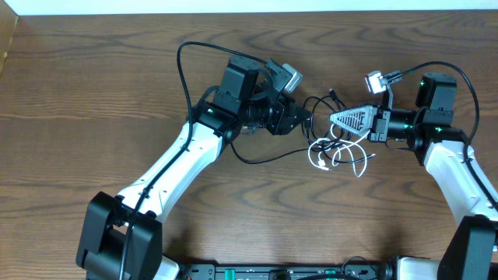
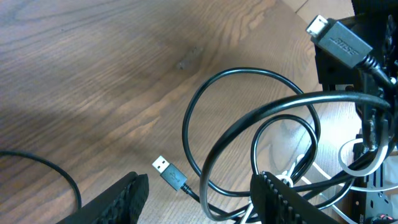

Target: Untangle cables

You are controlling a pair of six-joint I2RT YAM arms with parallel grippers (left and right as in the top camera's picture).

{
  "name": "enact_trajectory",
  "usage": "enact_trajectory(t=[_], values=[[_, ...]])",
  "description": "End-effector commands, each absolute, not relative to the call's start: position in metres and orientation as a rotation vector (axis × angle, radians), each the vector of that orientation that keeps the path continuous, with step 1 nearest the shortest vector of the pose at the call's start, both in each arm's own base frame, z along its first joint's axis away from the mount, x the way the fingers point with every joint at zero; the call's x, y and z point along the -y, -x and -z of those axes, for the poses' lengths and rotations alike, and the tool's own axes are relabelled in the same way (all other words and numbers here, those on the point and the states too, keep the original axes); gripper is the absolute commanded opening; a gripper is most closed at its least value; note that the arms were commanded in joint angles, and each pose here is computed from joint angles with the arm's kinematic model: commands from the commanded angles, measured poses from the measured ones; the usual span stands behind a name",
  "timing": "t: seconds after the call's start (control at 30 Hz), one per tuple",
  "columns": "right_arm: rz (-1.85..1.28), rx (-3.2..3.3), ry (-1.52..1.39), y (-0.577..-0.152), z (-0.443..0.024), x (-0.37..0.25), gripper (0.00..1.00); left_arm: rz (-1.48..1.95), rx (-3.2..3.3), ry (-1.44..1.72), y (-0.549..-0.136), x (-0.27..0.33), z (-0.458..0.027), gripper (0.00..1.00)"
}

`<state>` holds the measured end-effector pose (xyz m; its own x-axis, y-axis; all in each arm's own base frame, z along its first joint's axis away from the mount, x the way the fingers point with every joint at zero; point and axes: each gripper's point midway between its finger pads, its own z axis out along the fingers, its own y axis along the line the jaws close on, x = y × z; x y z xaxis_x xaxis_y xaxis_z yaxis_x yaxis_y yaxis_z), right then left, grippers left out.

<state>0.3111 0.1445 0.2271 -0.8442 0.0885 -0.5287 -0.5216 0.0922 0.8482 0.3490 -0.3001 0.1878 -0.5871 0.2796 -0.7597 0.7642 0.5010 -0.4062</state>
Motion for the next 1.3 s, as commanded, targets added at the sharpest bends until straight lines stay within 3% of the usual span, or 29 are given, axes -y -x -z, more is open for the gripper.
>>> enact_trajectory(t=[0.0, 0.17, 0.23, 0.4, 0.73, 1.0, 1.07, 1.17, 1.27], values=[[-1.824, -1.888, 0.470, -0.304, -0.240, -0.145, 0.01, 0.993, -2.140, -0.862, -0.352, 0.301, -0.173, 0.58], [-1.821, -1.886, 0.473, -0.303, -0.240, -0.145, 0.01, 1.136, -2.151, -0.885, -0.350, 0.317, -0.148, 0.52], [-1.821, -1.885, 0.473, -0.303, -0.240, -0.145, 0.01, 1.157, -2.156, -0.857, -0.355, 0.320, -0.144, 0.46], [-1.795, -1.898, 0.460, -0.307, -0.238, -0.144, 0.01, 1.155, -2.121, -0.852, -0.360, 0.321, -0.150, 0.08], [-1.654, -2.015, 0.333, -0.324, -0.217, -0.140, 0.01, 1.176, -2.124, -0.786, -0.367, 0.302, -0.166, 0.08], [-1.173, -2.437, -0.038, -0.337, -0.132, -0.107, 0.02, 1.176, -2.025, -0.776, -0.361, 0.283, -0.218, 0.08], [-1.008, -2.555, -0.141, -0.333, -0.110, -0.095, 0.20, 1.165, -2.004, -0.771, -0.359, 0.277, -0.231, 0.08], [-0.797, -2.674, -0.244, -0.325, -0.087, -0.080, 0.59, 1.155, -1.987, -0.764, -0.355, 0.271, -0.244, 0.08], [-0.651, -2.740, -0.335, -0.319, -0.075, -0.069, 0.70, 1.153, -1.982, -0.763, -0.348, 0.267, -0.254, 0.08]])
